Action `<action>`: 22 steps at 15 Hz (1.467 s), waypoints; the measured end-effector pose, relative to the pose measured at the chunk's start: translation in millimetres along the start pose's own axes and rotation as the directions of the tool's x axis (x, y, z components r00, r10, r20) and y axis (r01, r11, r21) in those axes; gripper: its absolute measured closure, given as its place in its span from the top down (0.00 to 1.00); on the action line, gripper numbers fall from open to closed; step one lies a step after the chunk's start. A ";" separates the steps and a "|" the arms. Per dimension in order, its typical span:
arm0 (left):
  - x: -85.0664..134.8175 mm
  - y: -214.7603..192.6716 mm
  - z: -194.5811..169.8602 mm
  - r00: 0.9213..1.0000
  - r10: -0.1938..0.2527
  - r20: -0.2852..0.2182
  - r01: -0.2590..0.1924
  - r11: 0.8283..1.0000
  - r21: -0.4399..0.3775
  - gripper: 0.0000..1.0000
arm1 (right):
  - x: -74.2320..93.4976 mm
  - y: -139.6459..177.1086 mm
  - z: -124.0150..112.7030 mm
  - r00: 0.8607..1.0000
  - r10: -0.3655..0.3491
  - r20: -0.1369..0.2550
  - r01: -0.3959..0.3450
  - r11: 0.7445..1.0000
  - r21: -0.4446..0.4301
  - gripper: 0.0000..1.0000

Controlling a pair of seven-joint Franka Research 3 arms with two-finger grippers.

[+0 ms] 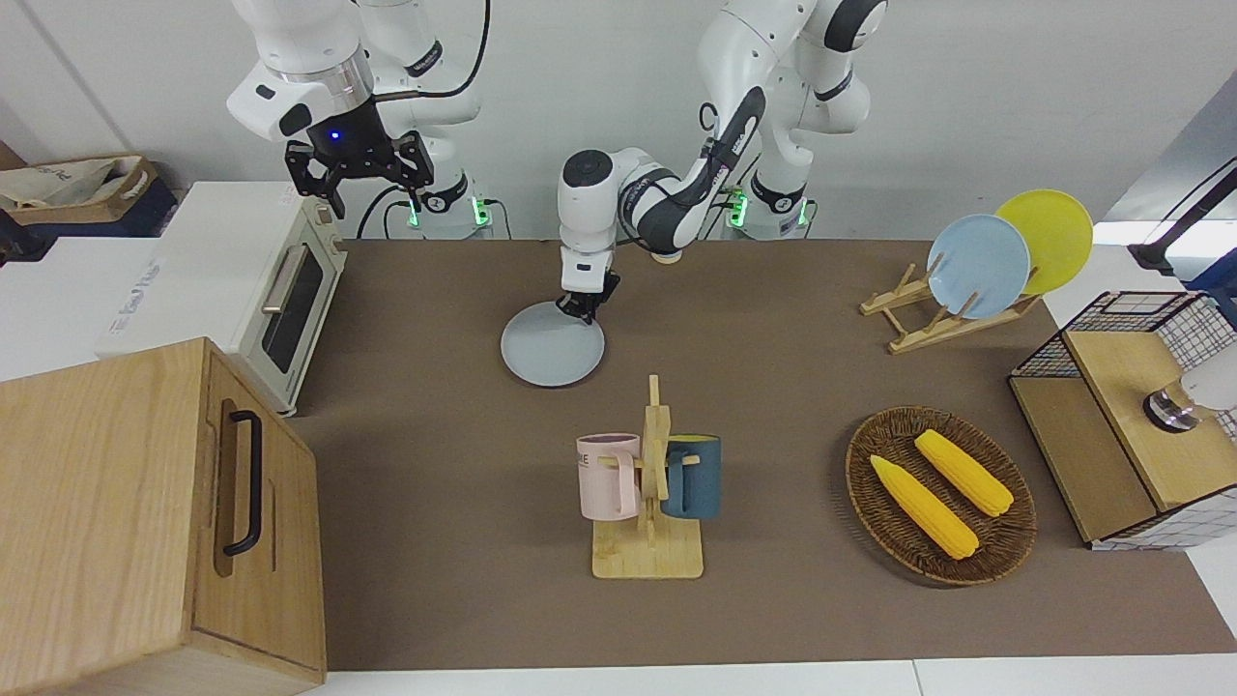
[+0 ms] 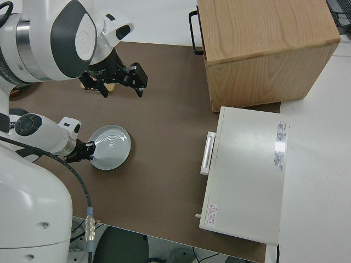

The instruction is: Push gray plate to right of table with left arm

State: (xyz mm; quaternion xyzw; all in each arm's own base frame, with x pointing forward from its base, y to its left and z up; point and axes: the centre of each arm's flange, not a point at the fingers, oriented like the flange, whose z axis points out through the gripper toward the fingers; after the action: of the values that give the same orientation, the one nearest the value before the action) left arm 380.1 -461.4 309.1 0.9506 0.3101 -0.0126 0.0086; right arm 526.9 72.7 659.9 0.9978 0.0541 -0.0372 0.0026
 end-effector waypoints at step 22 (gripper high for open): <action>-54.2 53.1 5.5 0.999 -0.037 -0.010 0.037 0.999 0.013 0.21 | 0.0 0.0 0.0 1.000 0.000 0.000 0.000 1.000 0.000 0.99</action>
State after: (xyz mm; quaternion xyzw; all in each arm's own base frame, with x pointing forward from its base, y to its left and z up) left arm 367.5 -536.4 305.7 0.9448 0.3276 -0.0102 0.0005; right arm 526.9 72.7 659.9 0.9978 0.0541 -0.0372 0.0026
